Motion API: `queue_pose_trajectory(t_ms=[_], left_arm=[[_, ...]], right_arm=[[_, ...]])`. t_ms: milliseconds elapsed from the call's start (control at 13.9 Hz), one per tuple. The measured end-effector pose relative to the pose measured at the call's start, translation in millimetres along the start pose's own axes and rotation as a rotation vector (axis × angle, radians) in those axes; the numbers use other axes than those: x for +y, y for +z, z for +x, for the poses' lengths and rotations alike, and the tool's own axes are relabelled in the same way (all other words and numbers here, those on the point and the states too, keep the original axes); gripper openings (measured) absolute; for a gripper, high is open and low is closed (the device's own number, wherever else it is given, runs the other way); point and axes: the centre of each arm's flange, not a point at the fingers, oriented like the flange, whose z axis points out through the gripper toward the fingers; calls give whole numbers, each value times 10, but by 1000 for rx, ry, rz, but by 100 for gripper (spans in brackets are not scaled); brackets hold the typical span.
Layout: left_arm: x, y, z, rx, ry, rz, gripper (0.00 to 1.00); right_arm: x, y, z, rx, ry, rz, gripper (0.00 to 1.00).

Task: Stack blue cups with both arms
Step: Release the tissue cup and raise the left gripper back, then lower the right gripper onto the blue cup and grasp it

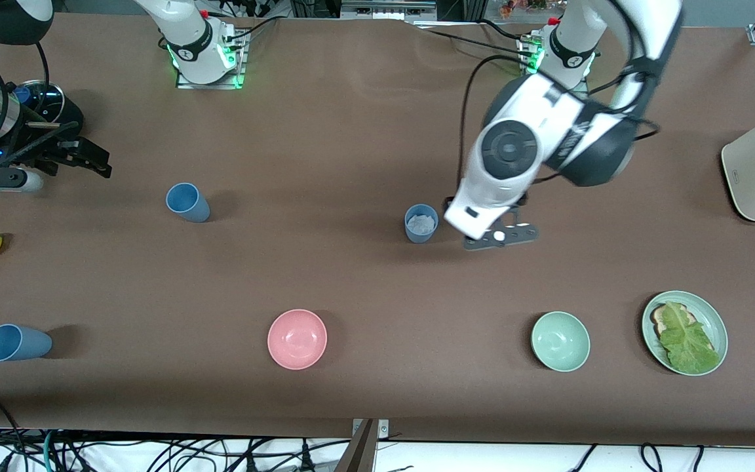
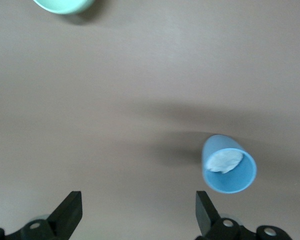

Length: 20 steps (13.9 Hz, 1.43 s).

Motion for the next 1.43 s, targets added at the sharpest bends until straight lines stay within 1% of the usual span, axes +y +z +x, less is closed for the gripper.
queue_pose_trajectory(t_ms=[215, 358, 502, 645, 860, 932, 1075, 1147, 1290, 1362, 1434], left_arm=[[-754, -422, 225, 20, 48, -19, 100], [-1241, -741, 214, 44, 94, -23, 100], [-1669, -1009, 35, 43, 121, -63, 100], [-2153, -1095, -151, 46, 121, -97, 100], [-2809, -1005, -355, 132, 60, -120, 100], [-2962, -941, -437, 146, 54, -123, 100], [-3093, -855, -561, 146, 65, -123, 100], [-3097, -842, -585, 142, 71, -122, 100], [-3092, -836, -585, 140, 76, -121, 100], [-3092, -834, -584, 140, 81, -121, 100], [-3099, -833, -583, 140, 86, -120, 100]], right_arm=[[2, 1, 0, 0, 0, 0, 100], [3, 1, 0, 0, 1, 0, 100], [4, 1, 0, 0, 1, 0, 100], [5, 2, 0, -1, 1, 0, 100], [-6, 20, 4, -4, -1, 0, 100], [-23, 63, 14, -12, -4, 0, 100], [-81, 287, 90, -48, -15, 1, 100], [-104, 475, 153, -75, -19, 2, 100], [-105, 903, 252, -139, -19, 3, 100], [-92, 1094, 271, -163, -17, 3, 100], [-87, 1229, 256, -176, -16, 3, 100]])
